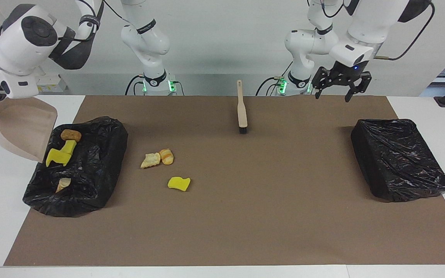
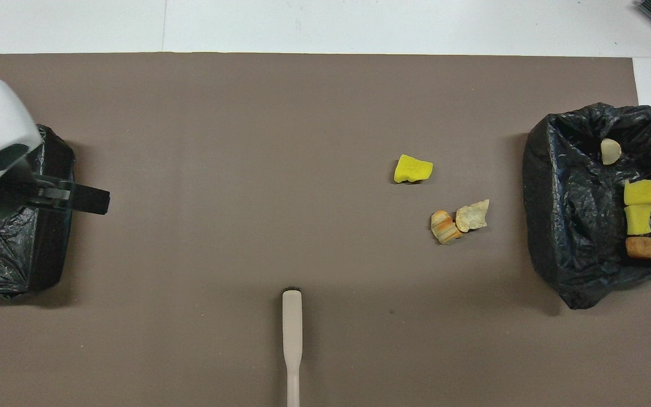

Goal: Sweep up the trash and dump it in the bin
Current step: 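Bring the empty dustpan back near the remaining pieces with the right gripper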

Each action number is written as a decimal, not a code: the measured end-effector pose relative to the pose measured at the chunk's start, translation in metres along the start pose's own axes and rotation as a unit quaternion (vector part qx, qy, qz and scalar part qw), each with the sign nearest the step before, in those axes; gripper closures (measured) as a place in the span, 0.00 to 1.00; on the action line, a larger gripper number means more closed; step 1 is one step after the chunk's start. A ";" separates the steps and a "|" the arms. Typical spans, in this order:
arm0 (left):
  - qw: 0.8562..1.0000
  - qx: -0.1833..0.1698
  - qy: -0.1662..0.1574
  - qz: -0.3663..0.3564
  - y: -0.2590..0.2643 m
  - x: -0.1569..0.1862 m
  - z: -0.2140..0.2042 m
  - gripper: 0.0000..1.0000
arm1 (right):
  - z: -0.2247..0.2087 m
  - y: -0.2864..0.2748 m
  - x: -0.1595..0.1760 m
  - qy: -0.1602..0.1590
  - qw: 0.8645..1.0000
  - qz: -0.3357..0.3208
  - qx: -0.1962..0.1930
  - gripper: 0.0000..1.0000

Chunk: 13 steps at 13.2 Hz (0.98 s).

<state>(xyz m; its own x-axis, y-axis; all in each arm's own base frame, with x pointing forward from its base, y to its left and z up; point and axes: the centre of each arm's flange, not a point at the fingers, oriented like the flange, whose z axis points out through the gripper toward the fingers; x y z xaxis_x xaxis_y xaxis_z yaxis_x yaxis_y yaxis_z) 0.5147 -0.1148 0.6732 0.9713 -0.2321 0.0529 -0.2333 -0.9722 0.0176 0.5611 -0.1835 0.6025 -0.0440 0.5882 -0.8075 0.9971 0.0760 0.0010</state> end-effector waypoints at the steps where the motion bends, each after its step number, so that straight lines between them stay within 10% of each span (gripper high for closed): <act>1: 1.000 0.000 0.000 0.004 -0.008 -0.002 -0.012 0.00 | -0.008 0.004 0.010 0.021 1.000 0.000 -0.003 0.69; 13: 1.000 -0.001 -0.014 -0.024 -0.048 0.009 -0.030 0.00 | -0.115 0.023 0.148 0.294 0.943 0.148 0.047 0.69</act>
<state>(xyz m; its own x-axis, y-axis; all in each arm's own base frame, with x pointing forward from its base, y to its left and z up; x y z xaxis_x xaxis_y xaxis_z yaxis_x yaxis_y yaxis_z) 0.5332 -0.0689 0.7030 0.9824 -0.1852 0.0244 -0.1857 -0.9824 0.0209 0.5702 -0.0021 0.5504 0.2383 0.9196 -0.3124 0.9709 -0.2177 0.0998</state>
